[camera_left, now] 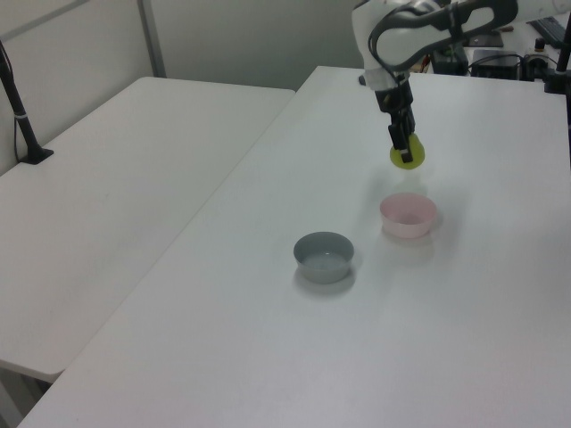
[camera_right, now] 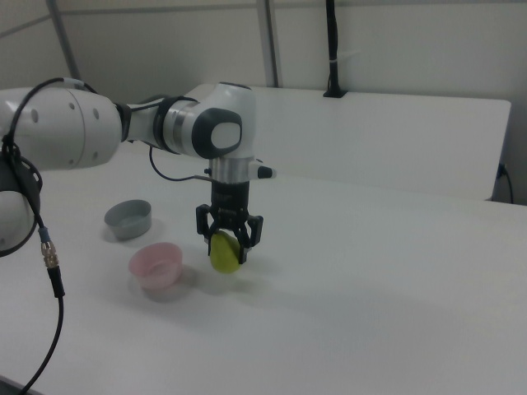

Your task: Pick up a pear from the bowl

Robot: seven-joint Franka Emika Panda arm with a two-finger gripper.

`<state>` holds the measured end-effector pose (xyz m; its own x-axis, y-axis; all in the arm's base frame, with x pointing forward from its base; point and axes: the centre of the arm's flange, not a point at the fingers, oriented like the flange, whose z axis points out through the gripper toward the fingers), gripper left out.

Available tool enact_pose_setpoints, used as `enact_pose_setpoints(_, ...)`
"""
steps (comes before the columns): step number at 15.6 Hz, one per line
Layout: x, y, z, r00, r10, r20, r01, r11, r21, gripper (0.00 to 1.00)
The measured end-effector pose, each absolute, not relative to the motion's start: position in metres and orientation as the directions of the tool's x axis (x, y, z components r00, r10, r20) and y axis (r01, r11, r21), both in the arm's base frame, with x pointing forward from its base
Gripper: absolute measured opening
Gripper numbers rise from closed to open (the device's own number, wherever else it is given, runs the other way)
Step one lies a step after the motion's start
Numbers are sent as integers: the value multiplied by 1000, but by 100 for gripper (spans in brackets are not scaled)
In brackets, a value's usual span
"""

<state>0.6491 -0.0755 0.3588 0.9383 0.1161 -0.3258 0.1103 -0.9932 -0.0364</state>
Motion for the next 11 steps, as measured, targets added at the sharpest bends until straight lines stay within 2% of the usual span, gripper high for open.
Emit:
enact_pose_setpoints(3,655,-76,339,941,109,-320,105,-994,-30,74)
enact_pose_setpoints(6,656,-77,325,937,109,-333,110,-994,-16,81)
enact_pose_setpoints(10,657,-79,323,935,110,-338,115,-993,-6,98)
enact_pose_setpoints(11,657,-79,323,935,110,-337,115,-993,-5,99)
